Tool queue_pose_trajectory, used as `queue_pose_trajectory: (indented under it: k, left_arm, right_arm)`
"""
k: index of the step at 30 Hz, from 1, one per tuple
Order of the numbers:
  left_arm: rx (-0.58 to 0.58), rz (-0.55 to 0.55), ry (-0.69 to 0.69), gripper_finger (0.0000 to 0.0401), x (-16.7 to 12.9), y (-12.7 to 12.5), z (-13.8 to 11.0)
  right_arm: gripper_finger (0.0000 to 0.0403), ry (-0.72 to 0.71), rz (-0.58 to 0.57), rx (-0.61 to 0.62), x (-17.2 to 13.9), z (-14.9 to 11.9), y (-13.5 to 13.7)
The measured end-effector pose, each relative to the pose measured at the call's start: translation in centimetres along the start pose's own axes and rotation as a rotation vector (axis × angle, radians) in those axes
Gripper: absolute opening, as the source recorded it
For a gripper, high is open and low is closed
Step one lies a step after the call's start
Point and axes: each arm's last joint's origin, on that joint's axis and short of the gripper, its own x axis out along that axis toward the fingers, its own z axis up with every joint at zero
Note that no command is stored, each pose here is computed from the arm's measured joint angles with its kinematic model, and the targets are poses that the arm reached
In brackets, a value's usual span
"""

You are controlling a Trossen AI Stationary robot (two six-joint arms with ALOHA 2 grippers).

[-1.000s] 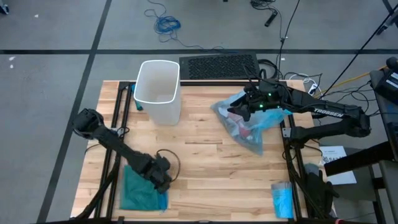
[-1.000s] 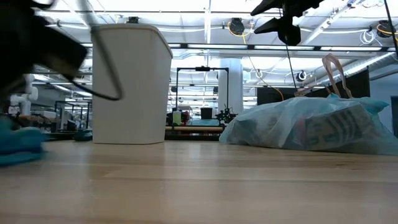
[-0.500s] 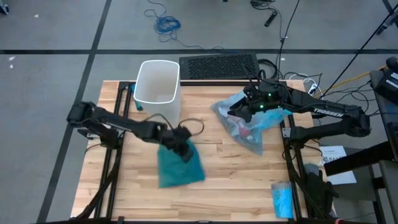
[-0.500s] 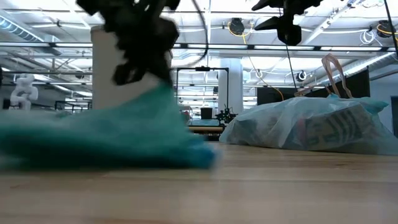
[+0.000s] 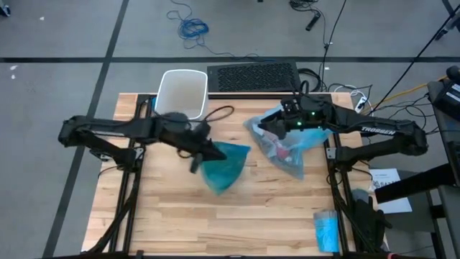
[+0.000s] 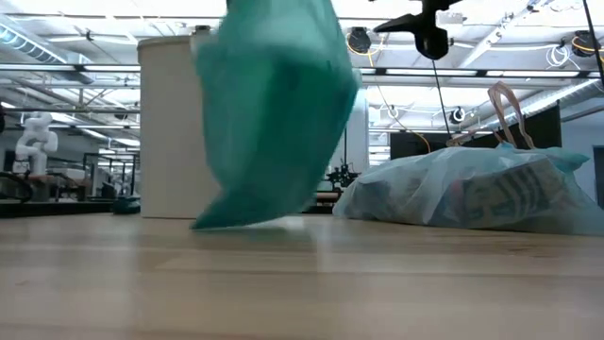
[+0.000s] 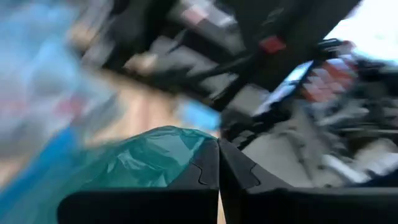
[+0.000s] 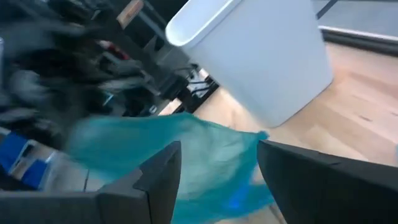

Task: Place trash/remove bag and relplace
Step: Insert the blue trash bag into the white trash bin

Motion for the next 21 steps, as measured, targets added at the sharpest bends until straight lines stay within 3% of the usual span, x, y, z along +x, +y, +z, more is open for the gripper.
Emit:
queue_pose_trajectory:
  k: [6, 8, 11, 13, 17, 21]
  left_arm:
    - [0.305, -0.215, -0.305, 0.0, -6.5, -4.8, 5.4]
    - [0.299, -0.134, -0.24, 0.0, -7.8, -4.9, 4.7]
    - [0.139, 0.21, 0.045, 0.0, -9.7, -3.1, 1.1]
    - [0.065, 0.362, 0.171, 0.0, -9.7, -2.0, -0.6]
    - [0.076, 0.336, 0.167, 0.0, -9.1, -2.4, -0.8]
    - [0.131, 0.259, 0.058, 0.0, -9.5, -3.5, 0.1]
  right_arm:
    - [0.0203, -0.019, -0.054, 0.003, 1.9, -0.4, -0.2]
    - [0.0203, -0.021, -0.045, 0.016, 2.7, -0.6, -0.1]
    - [0.0203, -0.032, -0.01, 0.03, 3.9, -1.0, 0.4]
    - [0.0203, -0.034, 0.017, 0.025, 4.6, -1.3, 0.8]
    - [0.0203, -0.019, 0.04, 0.045, 5.9, -2.0, 1.1]
    - [0.0203, 0.006, 0.059, 0.067, 6.5, -2.9, 1.7]
